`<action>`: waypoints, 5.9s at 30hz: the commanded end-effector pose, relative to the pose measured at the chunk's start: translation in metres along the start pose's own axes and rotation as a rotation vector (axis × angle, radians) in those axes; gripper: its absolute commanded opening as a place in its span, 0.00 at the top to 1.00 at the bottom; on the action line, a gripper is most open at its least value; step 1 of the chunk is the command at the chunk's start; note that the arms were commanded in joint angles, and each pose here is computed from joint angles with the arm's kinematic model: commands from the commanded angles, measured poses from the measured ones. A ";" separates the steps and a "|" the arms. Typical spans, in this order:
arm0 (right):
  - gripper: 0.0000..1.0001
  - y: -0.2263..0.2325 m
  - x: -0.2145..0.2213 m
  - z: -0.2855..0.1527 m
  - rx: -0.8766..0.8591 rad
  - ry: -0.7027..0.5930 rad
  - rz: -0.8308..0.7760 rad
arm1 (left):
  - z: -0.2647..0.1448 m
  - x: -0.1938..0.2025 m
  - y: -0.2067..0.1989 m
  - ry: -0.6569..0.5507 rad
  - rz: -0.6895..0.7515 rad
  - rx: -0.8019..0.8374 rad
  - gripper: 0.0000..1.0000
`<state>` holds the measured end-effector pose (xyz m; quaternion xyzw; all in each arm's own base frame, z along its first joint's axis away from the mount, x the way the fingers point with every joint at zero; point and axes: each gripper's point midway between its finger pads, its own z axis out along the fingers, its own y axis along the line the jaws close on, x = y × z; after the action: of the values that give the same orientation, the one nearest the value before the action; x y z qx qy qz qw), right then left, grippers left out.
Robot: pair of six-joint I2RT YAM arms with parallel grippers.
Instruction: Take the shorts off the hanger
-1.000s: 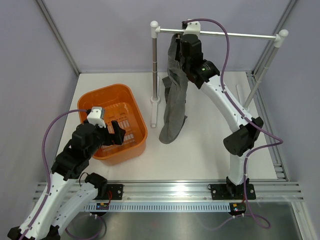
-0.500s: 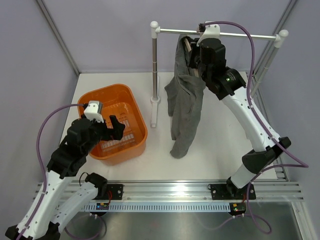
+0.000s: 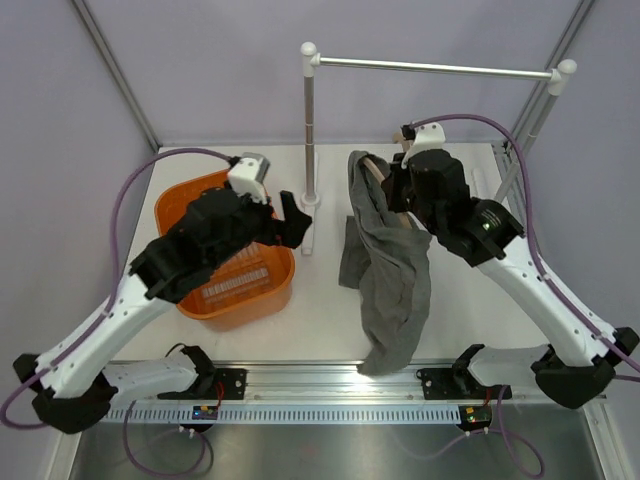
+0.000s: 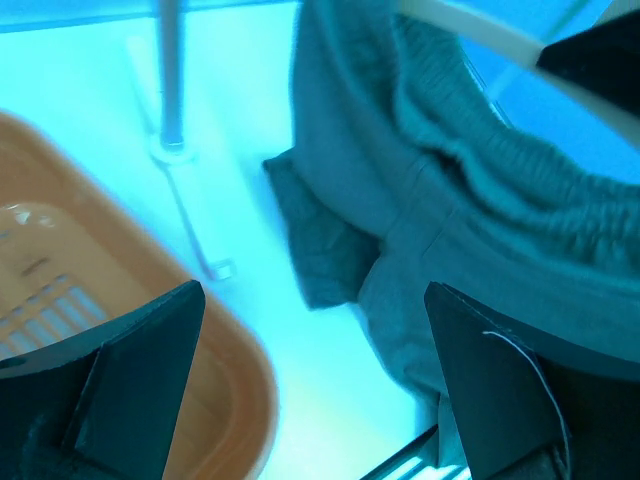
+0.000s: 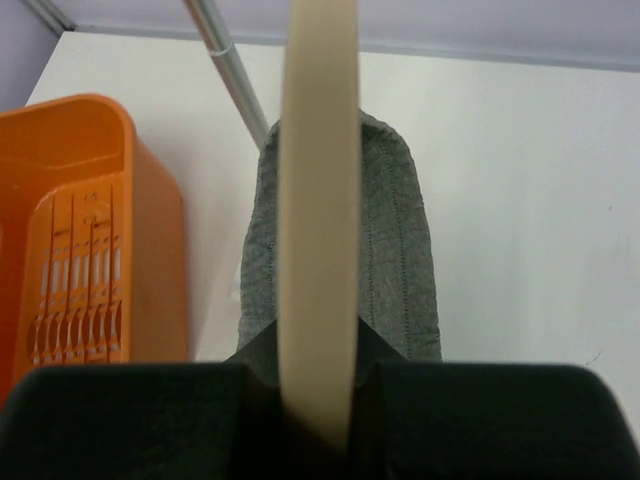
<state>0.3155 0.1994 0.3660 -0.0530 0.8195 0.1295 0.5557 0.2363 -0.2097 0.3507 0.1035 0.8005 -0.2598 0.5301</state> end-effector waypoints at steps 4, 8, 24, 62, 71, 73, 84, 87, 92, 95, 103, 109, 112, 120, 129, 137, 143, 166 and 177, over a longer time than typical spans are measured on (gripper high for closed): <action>1.00 -0.001 0.009 -0.048 -0.020 -0.047 0.085 | 0.049 -0.029 -0.049 -0.072 -0.018 -0.015 0.04; 1.00 -0.001 0.021 -0.063 -0.045 -0.027 0.091 | 0.086 -0.023 -0.064 -0.061 -0.004 -0.023 0.04; 1.00 -0.008 0.029 -0.071 -0.034 -0.022 0.091 | 0.141 -0.007 -0.090 -0.020 0.014 0.024 0.04; 1.00 -0.005 0.017 -0.092 -0.093 -0.023 0.115 | 0.197 0.019 -0.075 0.094 0.065 -0.101 1.00; 1.00 -0.003 0.011 -0.112 -0.159 -0.038 0.116 | 0.236 0.017 -0.024 0.128 0.018 -0.230 1.00; 1.00 -0.005 0.009 -0.117 -0.165 -0.047 0.118 | 0.241 0.020 -0.020 0.134 0.013 -0.229 1.00; 1.00 -0.015 -0.006 -0.130 -0.153 -0.114 0.140 | 0.250 0.062 -0.009 0.211 0.016 -0.199 1.00; 1.00 -0.014 -0.011 -0.130 -0.157 -0.135 0.149 | 0.244 0.068 -0.014 0.232 0.018 -0.164 1.00; 1.00 -0.020 -0.019 -0.125 -0.110 -0.179 0.162 | 0.219 0.069 -0.042 0.203 0.034 -0.061 1.00; 1.00 -0.026 -0.028 -0.117 -0.051 -0.213 0.160 | 0.192 0.065 -0.065 0.187 0.066 0.012 1.00; 1.00 -0.029 -0.062 -0.080 0.134 -0.307 0.106 | 0.085 0.062 -0.164 0.138 0.281 0.505 1.00; 1.00 -0.019 -0.084 -0.045 0.179 -0.322 0.096 | -0.034 0.085 -0.228 0.128 0.547 0.883 1.00; 1.00 -0.025 -0.096 -0.029 0.198 -0.320 0.103 | -0.059 0.070 -0.223 0.091 0.538 0.897 1.00; 1.00 -0.055 -0.121 -0.026 0.274 -0.332 0.115 | -0.056 -0.016 -0.176 -0.154 0.533 0.556 1.00; 1.00 -0.067 -0.113 -0.042 0.282 -0.304 0.103 | -0.091 -0.215 -0.094 -0.614 0.408 0.036 1.00; 1.00 -0.071 -0.094 -0.038 0.289 -0.256 0.068 | -0.200 -0.320 -0.027 -1.005 0.279 -0.281 1.00; 1.00 -0.068 -0.093 -0.038 0.269 -0.250 0.064 | -0.218 -0.317 -0.002 -1.025 0.292 -0.387 1.00; 1.00 -0.078 -0.071 -0.075 0.226 -0.251 0.108 | -0.021 -0.167 0.075 -0.516 0.096 -0.463 1.00; 1.00 -0.079 -0.069 -0.080 0.222 -0.248 0.111 | -0.093 -0.290 0.026 -0.729 0.181 -0.345 1.00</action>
<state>0.2897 0.0981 0.4375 0.0620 0.7652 0.0587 0.6381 0.3132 -0.1089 0.5975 -0.0362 0.6199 -0.0655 0.7811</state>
